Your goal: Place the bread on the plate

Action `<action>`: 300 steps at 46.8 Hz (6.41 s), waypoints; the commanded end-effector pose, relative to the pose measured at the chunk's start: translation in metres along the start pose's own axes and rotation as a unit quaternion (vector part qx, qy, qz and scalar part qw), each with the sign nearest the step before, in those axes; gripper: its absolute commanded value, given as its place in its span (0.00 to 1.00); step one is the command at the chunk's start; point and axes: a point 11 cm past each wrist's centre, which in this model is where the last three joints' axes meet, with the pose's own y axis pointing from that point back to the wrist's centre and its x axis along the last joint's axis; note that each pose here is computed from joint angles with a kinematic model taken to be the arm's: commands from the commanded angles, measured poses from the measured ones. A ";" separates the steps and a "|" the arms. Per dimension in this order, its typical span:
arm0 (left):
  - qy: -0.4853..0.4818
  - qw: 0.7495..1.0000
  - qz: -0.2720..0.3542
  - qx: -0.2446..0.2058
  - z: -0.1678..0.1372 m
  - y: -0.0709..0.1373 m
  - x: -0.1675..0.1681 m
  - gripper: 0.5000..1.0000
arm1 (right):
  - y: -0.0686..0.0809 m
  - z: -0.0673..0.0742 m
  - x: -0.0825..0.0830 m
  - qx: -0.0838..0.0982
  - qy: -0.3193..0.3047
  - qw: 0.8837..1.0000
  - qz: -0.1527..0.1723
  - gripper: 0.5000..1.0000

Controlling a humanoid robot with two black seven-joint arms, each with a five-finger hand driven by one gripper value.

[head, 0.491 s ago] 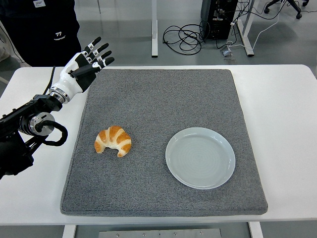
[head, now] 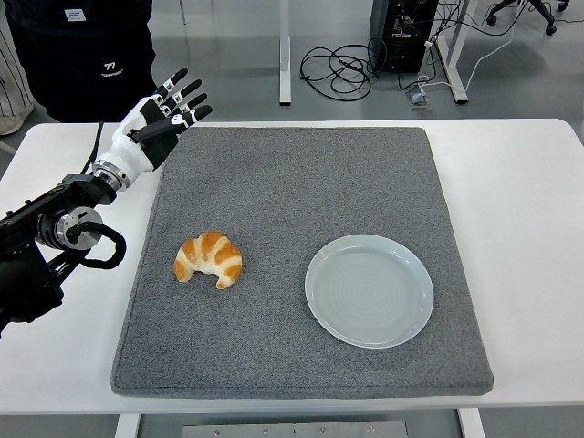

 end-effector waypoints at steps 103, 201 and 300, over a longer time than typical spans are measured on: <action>-0.082 0.996 -0.026 0.026 0.030 0.020 0.003 0.87 | 0.000 0.000 0.000 0.000 0.000 1.000 0.000 1.00; -0.626 0.730 -0.261 0.083 0.014 0.110 -0.054 0.85 | -0.001 -0.004 0.000 0.003 0.000 1.000 -0.001 1.00; -0.621 0.753 -0.212 0.052 -0.069 0.086 -0.023 0.83 | -0.001 -0.004 0.000 0.003 0.001 1.000 0.000 1.00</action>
